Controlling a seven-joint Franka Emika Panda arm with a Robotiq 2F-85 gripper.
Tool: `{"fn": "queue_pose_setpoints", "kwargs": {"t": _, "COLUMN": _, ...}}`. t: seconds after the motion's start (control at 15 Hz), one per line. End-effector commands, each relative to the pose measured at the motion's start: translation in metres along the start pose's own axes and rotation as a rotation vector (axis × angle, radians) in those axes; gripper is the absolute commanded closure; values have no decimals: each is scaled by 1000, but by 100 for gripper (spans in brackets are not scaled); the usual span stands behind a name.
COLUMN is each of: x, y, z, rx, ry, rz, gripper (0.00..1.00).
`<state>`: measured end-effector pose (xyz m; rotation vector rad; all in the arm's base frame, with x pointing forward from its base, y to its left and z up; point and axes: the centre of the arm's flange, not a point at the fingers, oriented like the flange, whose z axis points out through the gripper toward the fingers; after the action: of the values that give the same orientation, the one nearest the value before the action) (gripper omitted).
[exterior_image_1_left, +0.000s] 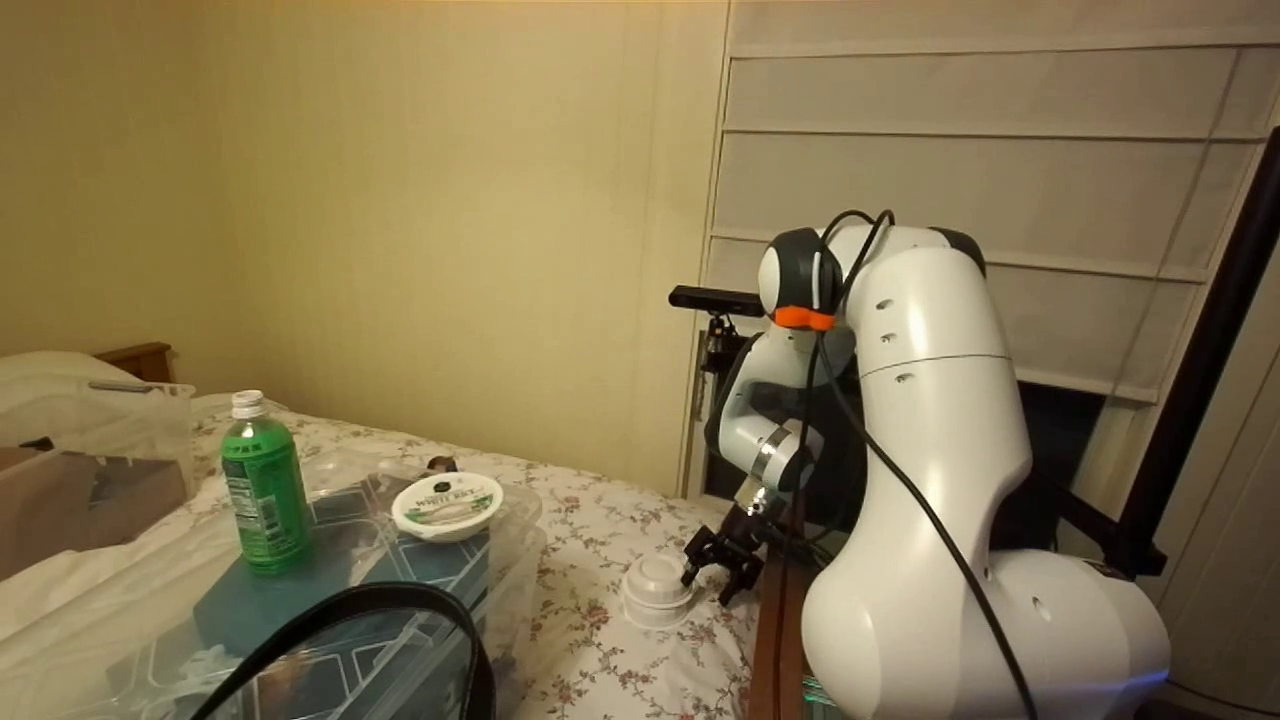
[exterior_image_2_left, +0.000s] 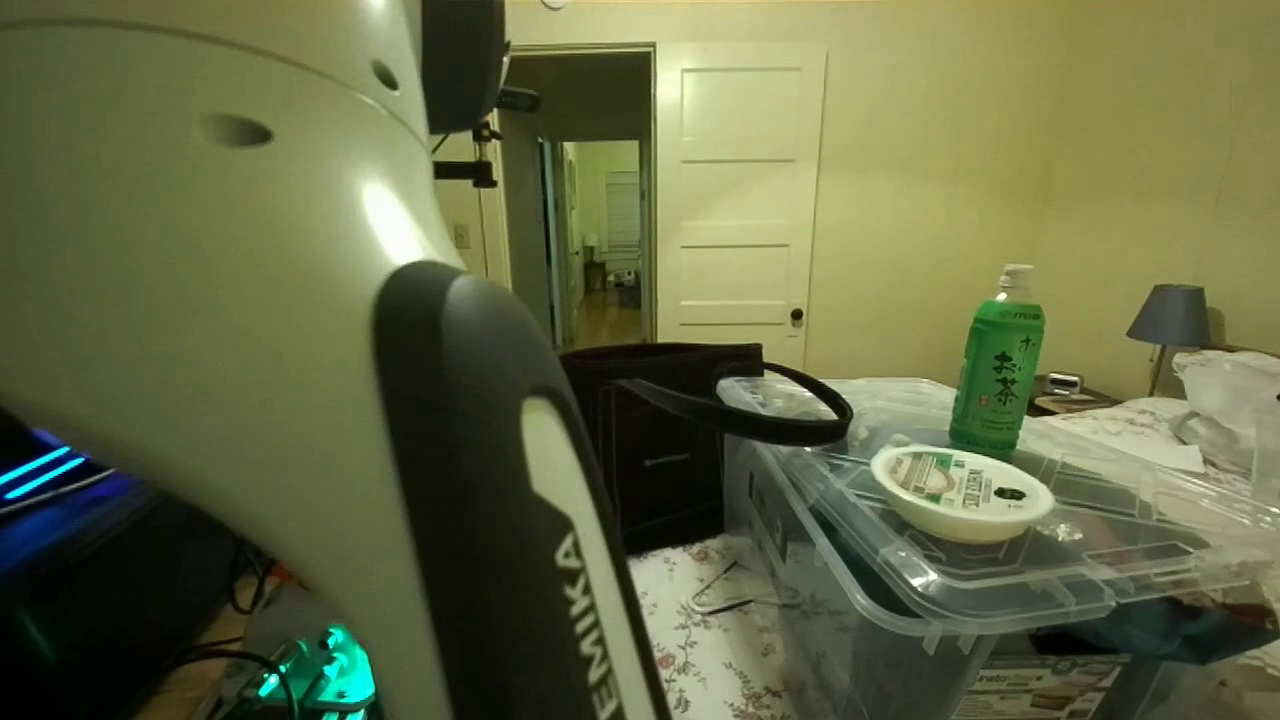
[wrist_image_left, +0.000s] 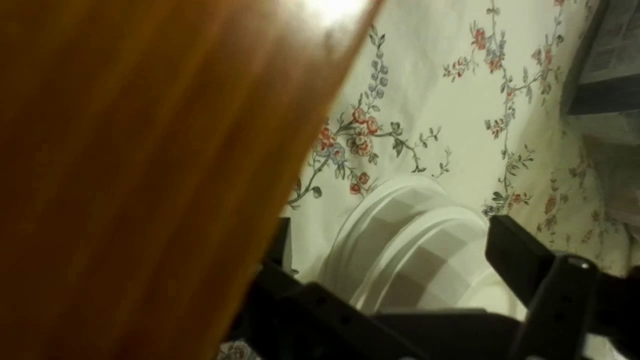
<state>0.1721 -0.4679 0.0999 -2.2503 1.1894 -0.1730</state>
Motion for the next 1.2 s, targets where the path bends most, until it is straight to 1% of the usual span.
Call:
{"fn": "queue_pose_setpoints", "kwargs": {"t": 0.0, "x": -2, "y": 2, "z": 8, "rx": 67, "ry": 111, "rz": -24, "gripper": 0}}
{"fn": "queue_pose_setpoints", "kwargs": {"t": 0.2, "x": 0, "y": -6, "z": 9, "rx": 114, "ry": 190, "rz": 38, "gripper": 0}}
{"fn": "queue_pose_setpoints", "kwargs": {"t": 0.47, "x": 1, "y": -6, "z": 16, "rx": 121, "ry": 246, "rz": 61, "gripper": 0}}
{"fn": "queue_pose_setpoints", "kwargs": {"t": 0.53, "x": 1, "y": -6, "z": 18, "rx": 115, "ry": 255, "rz": 65, "gripper": 25}}
{"fn": "queue_pose_setpoints", "kwargs": {"t": 0.6, "x": 1, "y": -5, "z": 20, "rx": 107, "ry": 262, "rz": 70, "gripper": 28}}
{"fn": "queue_pose_setpoints", "kwargs": {"t": 0.67, "x": 1, "y": -5, "z": 22, "rx": 100, "ry": 258, "rz": 74, "gripper": 34}}
{"fn": "queue_pose_setpoints", "kwargs": {"t": 0.93, "x": -1, "y": -6, "z": 30, "rx": 42, "ry": 262, "rz": 59, "gripper": 64}}
{"fn": "queue_pose_setpoints", "kwargs": {"t": 1.0, "x": -1, "y": -7, "z": 32, "rx": 26, "ry": 269, "rz": 56, "gripper": 69}}
{"fn": "queue_pose_setpoints", "kwargs": {"t": 1.13, "x": 0, "y": -11, "z": 36, "rx": 5, "ry": 277, "rz": 55, "gripper": 72}}
